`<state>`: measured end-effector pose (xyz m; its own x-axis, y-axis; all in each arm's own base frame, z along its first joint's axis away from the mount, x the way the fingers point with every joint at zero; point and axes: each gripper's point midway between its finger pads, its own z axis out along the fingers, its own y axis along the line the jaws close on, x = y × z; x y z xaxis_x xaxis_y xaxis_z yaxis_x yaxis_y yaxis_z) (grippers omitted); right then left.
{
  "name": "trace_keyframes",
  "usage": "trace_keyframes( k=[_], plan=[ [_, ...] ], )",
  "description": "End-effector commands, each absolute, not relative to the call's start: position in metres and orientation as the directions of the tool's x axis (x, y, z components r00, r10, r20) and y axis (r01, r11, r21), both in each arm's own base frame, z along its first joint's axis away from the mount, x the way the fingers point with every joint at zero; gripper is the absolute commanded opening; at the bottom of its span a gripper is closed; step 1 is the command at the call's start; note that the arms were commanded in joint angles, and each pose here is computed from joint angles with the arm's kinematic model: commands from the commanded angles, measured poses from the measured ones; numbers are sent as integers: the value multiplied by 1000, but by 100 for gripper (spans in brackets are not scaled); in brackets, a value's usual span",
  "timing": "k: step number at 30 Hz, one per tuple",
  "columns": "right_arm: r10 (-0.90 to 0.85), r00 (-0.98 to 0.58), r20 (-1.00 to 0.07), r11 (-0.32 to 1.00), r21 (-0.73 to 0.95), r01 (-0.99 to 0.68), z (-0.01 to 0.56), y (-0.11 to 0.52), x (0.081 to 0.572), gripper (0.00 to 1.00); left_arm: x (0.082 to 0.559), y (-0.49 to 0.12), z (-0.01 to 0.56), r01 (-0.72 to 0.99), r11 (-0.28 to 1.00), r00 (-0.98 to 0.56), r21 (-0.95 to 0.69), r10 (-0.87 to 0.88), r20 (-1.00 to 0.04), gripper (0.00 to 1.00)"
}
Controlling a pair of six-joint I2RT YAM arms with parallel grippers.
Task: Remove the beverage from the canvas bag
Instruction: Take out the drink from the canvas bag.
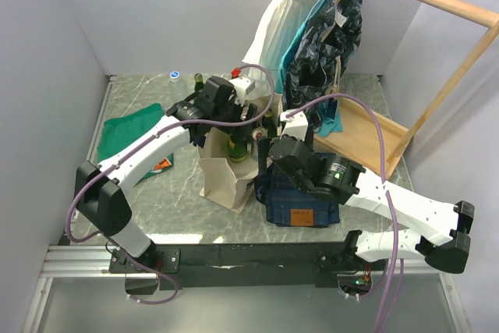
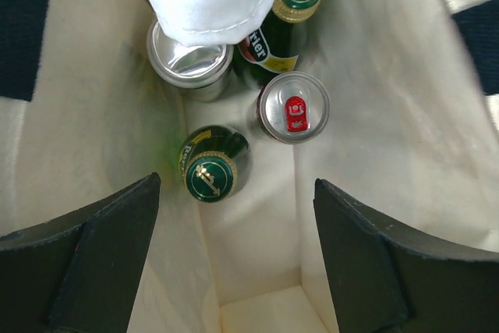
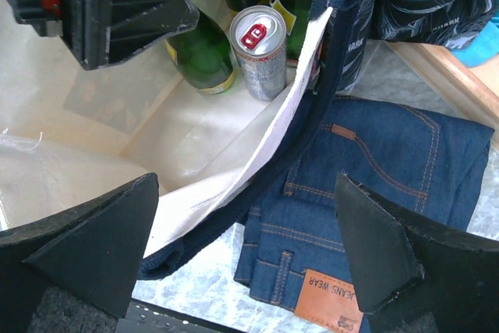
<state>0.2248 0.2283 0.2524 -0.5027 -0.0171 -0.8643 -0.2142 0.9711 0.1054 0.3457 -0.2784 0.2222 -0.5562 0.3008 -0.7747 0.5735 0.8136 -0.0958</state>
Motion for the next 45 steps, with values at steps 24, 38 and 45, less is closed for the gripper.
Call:
trace_keyframes(
  k=[24,38,45],
  plan=[
    [25,-471,-882,976,124,-180,267,221,232,100,368,-279,210,500,865,-559,-53,275,-782,61],
    [30,-474,-880,976,127,-174,264,219,233,100,368,-278,204,498,866,-569,-43,289,-770,57],
    [31,-471,-881,976,128,-174,264,217,232,100,368,-274,194,496,868,-580,-14,319,-749,58]
  ],
)
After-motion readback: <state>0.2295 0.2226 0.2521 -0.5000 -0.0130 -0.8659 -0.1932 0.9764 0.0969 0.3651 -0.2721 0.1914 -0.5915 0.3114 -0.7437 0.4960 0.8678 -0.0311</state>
